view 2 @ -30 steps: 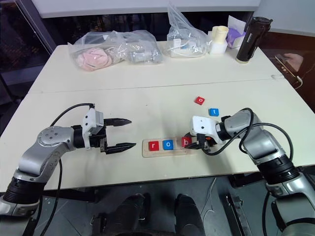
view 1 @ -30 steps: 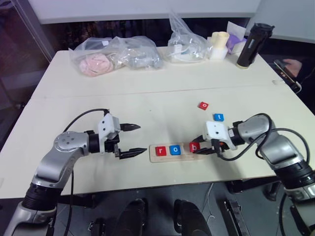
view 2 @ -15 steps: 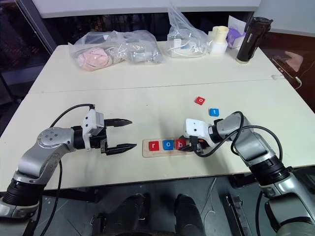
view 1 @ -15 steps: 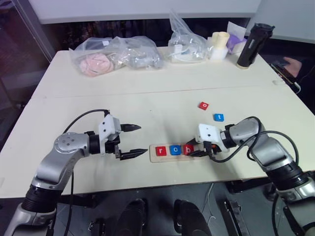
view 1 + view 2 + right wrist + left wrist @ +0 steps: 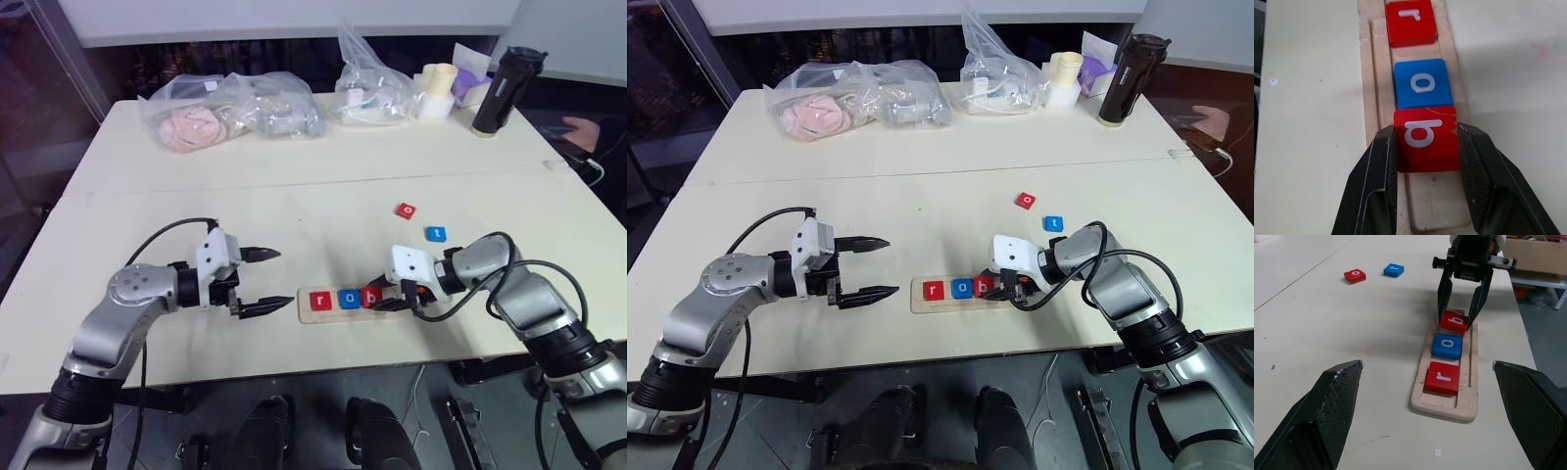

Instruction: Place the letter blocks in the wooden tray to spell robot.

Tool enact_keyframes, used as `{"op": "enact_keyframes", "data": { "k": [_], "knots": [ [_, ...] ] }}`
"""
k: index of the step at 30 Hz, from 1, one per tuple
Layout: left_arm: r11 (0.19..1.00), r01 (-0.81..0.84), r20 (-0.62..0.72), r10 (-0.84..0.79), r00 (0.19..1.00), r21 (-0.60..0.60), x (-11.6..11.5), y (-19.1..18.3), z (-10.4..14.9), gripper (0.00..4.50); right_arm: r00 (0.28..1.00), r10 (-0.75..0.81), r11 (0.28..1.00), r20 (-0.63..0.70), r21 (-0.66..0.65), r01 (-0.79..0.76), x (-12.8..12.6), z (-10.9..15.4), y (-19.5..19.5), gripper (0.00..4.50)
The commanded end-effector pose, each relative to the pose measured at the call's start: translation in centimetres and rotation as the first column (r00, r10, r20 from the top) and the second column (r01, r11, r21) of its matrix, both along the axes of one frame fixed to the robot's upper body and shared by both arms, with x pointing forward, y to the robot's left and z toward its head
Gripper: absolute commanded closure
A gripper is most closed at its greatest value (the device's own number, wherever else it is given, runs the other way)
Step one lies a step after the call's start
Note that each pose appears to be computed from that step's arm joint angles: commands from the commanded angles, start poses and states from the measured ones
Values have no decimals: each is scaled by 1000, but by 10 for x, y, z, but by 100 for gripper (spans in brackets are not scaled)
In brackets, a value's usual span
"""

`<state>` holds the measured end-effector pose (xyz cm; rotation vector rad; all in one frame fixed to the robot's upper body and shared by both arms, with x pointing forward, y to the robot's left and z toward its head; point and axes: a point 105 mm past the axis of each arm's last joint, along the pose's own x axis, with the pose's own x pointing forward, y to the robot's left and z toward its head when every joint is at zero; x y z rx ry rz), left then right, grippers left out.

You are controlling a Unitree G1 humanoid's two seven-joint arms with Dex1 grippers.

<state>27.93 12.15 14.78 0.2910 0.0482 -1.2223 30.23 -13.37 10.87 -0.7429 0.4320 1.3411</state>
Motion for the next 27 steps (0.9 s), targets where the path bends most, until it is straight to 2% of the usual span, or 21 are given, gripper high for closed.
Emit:
{"op": "enact_keyframes", "data": {
  "k": [1, 9, 11, 13, 15, 16, 24, 27],
  "knots": [
    [1000, 11, 45, -10, 999, -9, -3, -2, 9, 0, 999, 24, 1000, 36, -2, -24, 2, 8, 3, 337],
    [1000, 14, 46, -14, 999, -10, -3, -3, 10, 0, 999, 29, 1000, 28, 0, -29, 0, 6, 5, 337],
    [1000, 15, 46, -15, 999, -10, -3, -3, 10, 0, 999, 30, 1000, 28, 2, -30, -1, 6, 6, 228],
    [1000, 16, 45, -16, 999, -11, -3, -4, 10, 0, 999, 30, 1000, 30, 6, -31, -1, 7, 7, 140],
    [1000, 18, 45, -17, 999, -12, -3, -4, 10, 0, 999, 29, 1000, 32, 8, -29, 0, 7, 7, 25],
    [1000, 18, 45, -18, 999, -12, -3, -5, 10, 0, 999, 27, 1000, 34, 9, -27, 0, 8, 7, 12],
    [1000, 21, 41, -20, 999, -13, -4, -5, 9, 0, 992, -67, 993, 110, 105, 55, 12, 39, 4, 12],
    [1000, 22, 38, -22, 999, -14, -4, -5, 9, 0, 978, -124, 990, 166, 89, 111, 20, 43, -8, 12]
  ]
}}
